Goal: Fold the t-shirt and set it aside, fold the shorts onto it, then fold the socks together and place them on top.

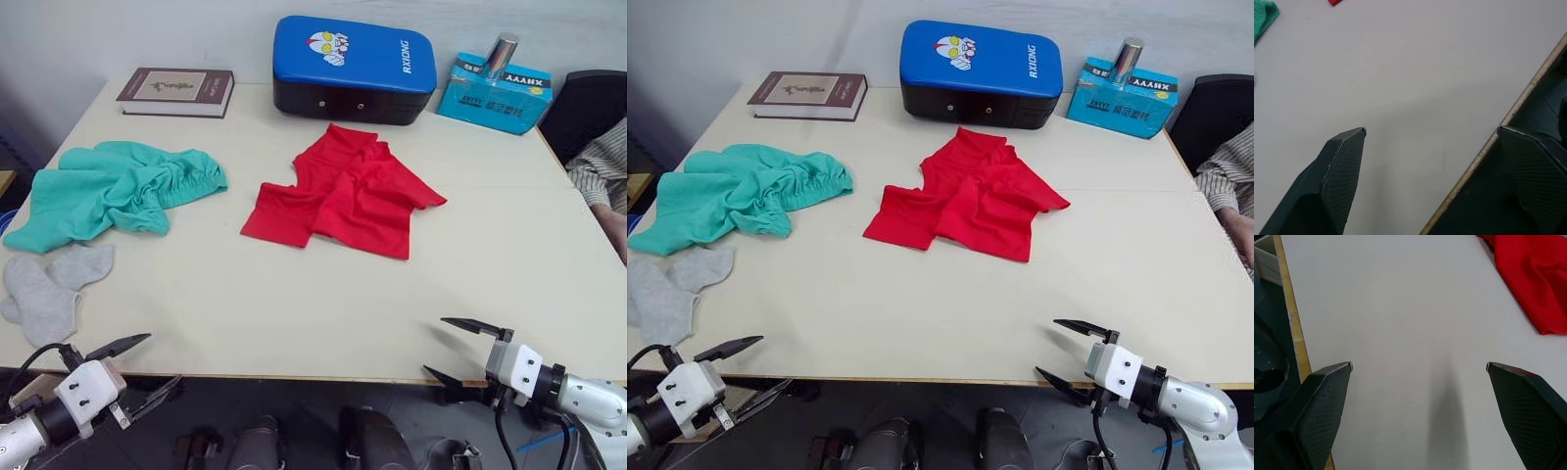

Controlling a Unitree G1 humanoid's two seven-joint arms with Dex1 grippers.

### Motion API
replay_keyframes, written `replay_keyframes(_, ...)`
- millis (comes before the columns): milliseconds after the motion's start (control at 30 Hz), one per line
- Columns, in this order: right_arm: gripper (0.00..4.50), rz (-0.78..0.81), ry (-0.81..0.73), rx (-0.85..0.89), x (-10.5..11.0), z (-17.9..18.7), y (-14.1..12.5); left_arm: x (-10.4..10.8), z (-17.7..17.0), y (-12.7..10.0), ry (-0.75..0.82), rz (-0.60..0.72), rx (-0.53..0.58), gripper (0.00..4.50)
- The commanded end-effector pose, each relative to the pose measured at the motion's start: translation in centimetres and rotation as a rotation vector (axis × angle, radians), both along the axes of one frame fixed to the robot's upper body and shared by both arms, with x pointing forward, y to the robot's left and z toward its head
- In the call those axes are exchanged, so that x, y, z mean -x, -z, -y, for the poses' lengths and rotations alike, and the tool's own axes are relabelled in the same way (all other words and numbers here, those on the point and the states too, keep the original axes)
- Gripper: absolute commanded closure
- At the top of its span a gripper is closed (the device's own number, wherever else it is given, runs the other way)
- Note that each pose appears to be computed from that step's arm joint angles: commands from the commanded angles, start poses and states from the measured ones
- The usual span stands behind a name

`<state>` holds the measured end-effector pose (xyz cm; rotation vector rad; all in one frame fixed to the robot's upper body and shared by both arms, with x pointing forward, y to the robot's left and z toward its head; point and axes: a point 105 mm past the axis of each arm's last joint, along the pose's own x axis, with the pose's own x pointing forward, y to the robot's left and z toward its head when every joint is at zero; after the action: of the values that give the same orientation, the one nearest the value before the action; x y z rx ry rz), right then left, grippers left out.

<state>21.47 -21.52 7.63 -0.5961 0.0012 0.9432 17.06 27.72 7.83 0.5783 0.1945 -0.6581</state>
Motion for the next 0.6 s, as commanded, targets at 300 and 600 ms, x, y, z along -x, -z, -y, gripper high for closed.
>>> replay_keyframes(300,0.01,0.056,0.086,-0.079,-2.4,0.0,-2.6,-3.1,1.7,-3.9,0.023,0.022,0.18,0.0)
replay_keyframes(600,0.01,0.123,0.104,0.044,-8.6,-3.3,-6.5,-11.3,4.9,-6.1,0.149,0.067,-0.097,0.0)
